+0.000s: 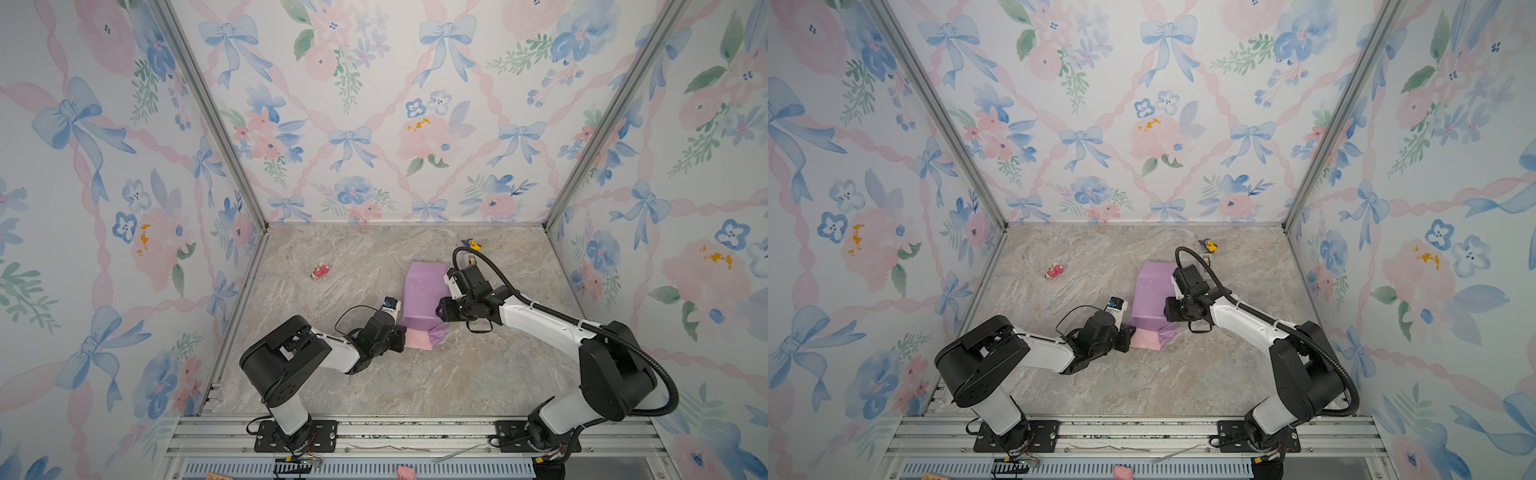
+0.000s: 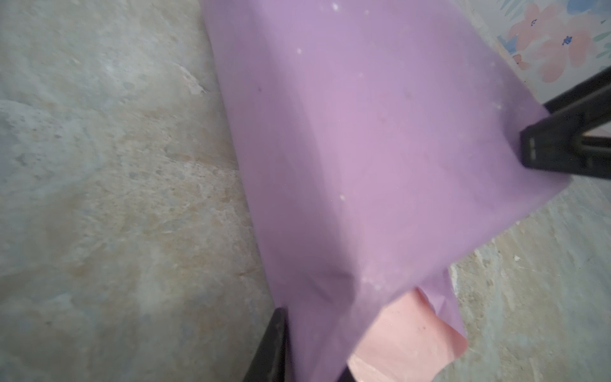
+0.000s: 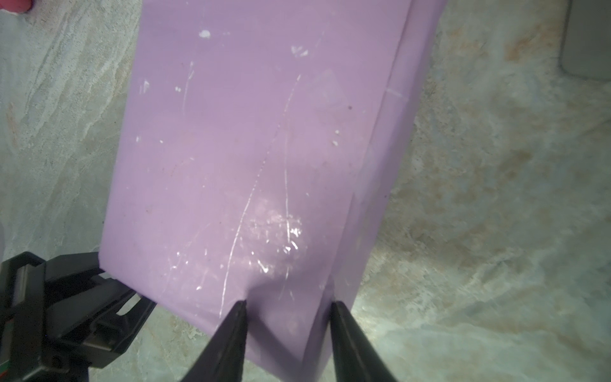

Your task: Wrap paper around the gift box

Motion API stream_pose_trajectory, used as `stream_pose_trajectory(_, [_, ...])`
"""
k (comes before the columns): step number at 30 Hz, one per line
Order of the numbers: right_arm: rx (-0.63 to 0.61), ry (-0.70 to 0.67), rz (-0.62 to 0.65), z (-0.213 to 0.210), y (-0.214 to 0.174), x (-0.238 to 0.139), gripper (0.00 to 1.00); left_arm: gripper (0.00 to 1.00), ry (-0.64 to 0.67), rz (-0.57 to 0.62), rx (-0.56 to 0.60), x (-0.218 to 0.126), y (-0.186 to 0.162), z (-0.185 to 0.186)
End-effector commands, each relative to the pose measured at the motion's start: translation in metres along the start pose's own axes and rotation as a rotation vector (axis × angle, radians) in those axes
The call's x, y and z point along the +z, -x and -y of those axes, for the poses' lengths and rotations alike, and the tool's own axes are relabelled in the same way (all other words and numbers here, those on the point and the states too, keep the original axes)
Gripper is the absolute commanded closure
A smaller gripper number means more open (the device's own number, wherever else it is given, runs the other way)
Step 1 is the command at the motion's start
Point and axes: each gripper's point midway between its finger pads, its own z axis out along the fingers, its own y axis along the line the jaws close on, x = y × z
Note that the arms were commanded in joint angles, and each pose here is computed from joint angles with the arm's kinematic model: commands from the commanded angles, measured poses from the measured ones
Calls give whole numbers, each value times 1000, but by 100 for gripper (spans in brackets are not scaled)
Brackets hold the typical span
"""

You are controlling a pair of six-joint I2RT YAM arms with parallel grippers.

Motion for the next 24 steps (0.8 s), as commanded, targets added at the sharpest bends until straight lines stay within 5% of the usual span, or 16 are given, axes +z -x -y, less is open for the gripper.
stream_pose_trajectory(1, [0,-23,-36,9,-9,6,56,78,26,14,13,-1,10,1])
stream_pose_trajectory(9, [0,-20,-34,9,-11,5,57,82,60,-5,25,8,7,-4])
stream_pose_trajectory(13, [1,-18,-33,9,-11,5,57,100,69,-5,39,10,9,-2])
stream_pose_trajectory(19, [0,-15,-31,9,-11,6,57,100,87,-2,63,7,11,1])
stream_pose_trajectory(24, [-2,-10,-25,7,-8,4,57,80,119,-28,65,5,3,-4])
